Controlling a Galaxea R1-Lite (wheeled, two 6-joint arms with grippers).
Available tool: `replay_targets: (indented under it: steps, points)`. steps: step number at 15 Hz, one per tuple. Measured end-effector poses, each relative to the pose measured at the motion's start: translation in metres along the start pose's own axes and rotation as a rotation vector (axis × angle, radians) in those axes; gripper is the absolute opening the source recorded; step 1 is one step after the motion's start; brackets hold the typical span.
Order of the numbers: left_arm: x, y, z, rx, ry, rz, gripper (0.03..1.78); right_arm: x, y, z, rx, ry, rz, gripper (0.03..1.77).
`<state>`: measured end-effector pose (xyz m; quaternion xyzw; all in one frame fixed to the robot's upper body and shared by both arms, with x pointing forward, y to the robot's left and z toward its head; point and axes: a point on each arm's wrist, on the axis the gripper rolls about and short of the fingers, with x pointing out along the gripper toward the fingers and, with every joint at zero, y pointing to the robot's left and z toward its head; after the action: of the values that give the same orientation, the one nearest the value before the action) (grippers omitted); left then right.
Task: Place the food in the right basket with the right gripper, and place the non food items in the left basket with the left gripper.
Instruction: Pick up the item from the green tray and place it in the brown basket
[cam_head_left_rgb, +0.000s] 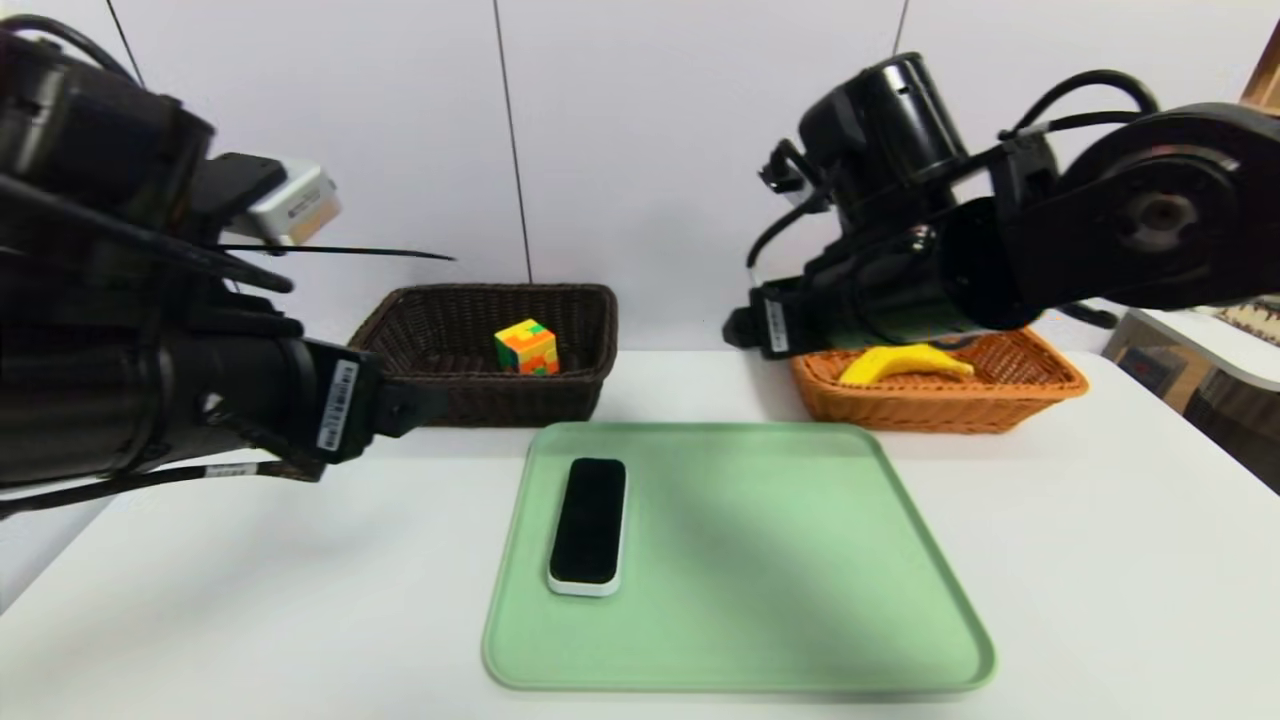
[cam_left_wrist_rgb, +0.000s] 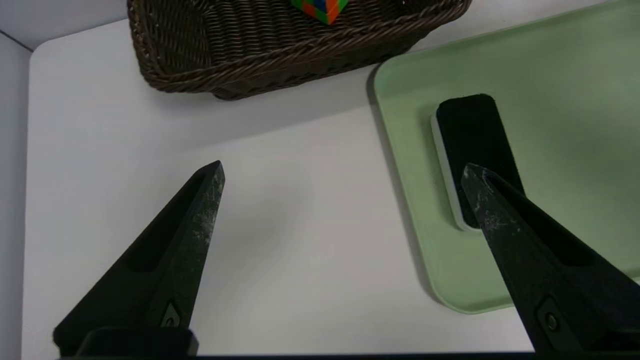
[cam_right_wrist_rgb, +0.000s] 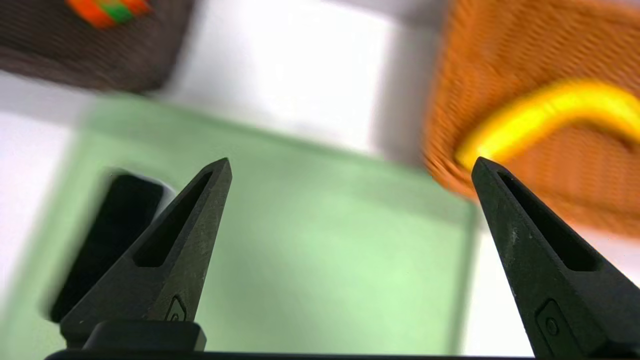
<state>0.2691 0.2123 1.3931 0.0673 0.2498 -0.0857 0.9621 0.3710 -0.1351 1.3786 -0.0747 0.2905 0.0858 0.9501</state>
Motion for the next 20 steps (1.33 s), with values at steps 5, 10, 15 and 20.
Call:
replay_targets:
  steps: [5,10,15,20]
  points:
    - [0.039,-0.061,0.014,-0.044,0.099,-0.030,1.69,-0.023,-0.069,-0.031,0.067,0.096,-0.145,1.68]
    - [0.067,-0.109,0.019,-0.082,0.307,-0.018,1.69,-0.022,-0.093,-0.052,0.100,0.156,-0.208,1.69]
    - [0.093,-0.131,0.009,-0.077,0.513,0.025,1.69,-0.014,-0.093,-0.060,0.117,0.192,-0.217,1.69]
    - [0.119,-0.140,-0.004,-0.112,0.582,0.067,1.69,-0.008,-0.091,-0.062,0.128,0.212,-0.193,1.69]
